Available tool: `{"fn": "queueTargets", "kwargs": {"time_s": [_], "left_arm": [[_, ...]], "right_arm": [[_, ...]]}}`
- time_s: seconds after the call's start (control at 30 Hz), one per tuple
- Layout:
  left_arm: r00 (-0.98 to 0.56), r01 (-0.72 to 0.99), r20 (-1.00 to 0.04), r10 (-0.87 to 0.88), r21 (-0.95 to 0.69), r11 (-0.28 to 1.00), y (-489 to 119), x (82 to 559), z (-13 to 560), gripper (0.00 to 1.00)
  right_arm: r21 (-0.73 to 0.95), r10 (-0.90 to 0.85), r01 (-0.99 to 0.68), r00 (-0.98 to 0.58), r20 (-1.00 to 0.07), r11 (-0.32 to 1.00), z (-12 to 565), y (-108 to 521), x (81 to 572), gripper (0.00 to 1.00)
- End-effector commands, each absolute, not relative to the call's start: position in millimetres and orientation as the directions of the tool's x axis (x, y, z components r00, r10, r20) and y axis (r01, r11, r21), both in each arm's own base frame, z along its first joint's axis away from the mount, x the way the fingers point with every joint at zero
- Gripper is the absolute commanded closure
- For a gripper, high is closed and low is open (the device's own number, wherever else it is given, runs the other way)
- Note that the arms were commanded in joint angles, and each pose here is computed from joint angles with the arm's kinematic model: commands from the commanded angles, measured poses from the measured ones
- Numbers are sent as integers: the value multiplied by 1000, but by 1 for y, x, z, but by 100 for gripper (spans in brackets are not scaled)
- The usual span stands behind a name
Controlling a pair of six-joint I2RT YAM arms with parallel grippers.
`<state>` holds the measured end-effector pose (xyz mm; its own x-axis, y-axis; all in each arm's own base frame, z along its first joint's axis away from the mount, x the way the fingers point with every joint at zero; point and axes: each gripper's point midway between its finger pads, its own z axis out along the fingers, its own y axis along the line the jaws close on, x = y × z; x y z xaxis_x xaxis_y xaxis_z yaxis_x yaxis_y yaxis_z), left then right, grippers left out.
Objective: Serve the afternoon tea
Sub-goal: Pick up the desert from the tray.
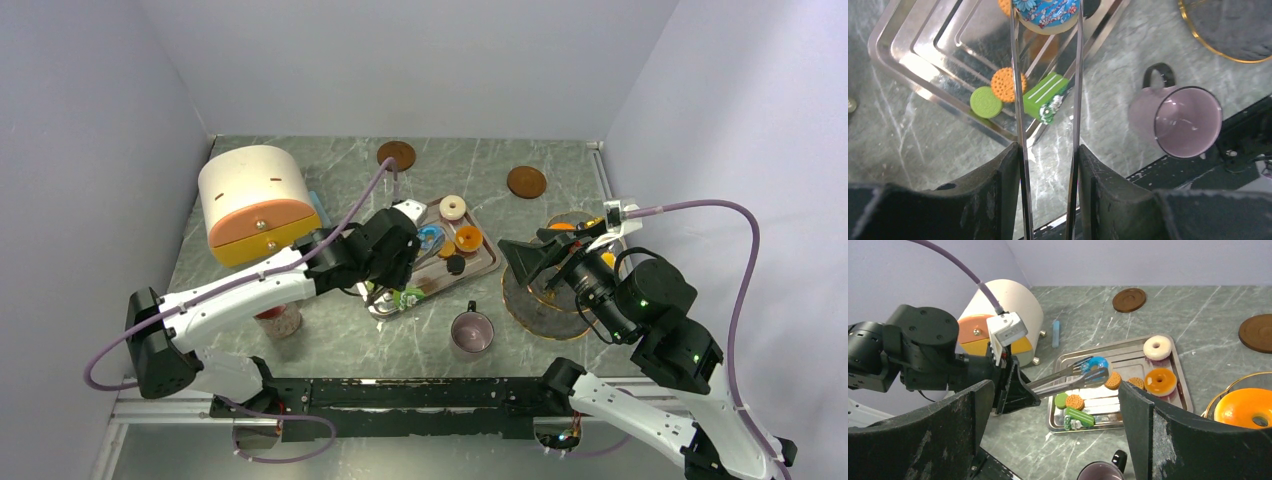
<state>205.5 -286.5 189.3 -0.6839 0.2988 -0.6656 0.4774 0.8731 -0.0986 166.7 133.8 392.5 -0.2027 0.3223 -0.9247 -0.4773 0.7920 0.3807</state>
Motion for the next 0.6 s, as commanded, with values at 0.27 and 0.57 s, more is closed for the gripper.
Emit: {"fn": "queueTargets", "kwargs": {"time_s": [0.27, 0.57], "left_arm": [[-597, 627, -772, 219, -278, 727, -364, 201, 257, 59], [-588, 694, -780, 212, -353, 628, -411, 187, 269, 60]], "right_arm": [[404, 365, -505, -179, -913, 763, 412, 134, 162, 2], [411, 381, -512, -168, -909, 754, 420, 131, 159, 2]]}}
